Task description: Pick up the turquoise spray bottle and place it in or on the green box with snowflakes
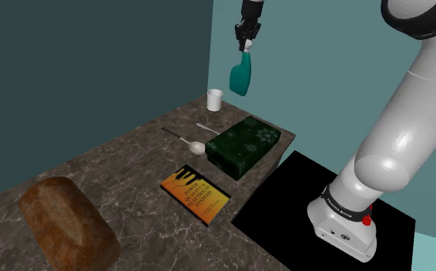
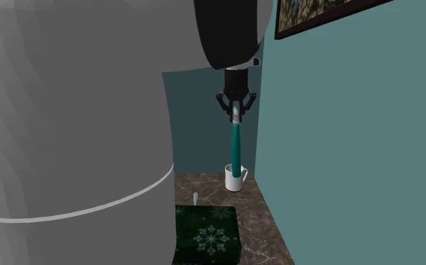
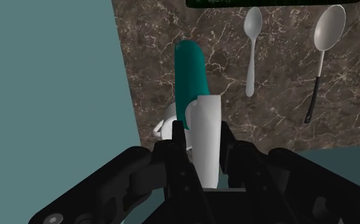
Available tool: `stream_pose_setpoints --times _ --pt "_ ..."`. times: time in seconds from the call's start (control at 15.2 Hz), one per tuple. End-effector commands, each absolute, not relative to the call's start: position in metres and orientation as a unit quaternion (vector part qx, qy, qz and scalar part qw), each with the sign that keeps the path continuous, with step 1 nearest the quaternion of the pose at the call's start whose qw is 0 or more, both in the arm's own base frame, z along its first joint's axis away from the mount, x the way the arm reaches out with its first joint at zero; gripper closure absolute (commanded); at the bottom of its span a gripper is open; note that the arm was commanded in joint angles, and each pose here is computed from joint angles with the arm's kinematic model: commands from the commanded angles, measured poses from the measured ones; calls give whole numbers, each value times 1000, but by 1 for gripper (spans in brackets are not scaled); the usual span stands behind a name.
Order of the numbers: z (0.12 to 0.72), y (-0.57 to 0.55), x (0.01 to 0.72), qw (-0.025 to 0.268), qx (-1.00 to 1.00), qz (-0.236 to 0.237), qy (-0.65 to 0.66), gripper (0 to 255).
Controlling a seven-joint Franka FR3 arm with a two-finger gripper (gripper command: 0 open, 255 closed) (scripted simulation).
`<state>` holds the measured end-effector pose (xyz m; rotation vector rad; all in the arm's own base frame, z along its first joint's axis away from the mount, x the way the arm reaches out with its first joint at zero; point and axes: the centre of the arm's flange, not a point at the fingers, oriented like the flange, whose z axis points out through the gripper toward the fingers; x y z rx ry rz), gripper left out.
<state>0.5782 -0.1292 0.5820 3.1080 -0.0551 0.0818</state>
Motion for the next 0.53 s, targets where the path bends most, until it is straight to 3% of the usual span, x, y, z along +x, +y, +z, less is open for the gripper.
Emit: stream_pose_setpoints --times 0.0,0.46 --pt "589 -128 578 16 999 26 -18 255" --pt "623 -76 511 16 999 26 -18 255"
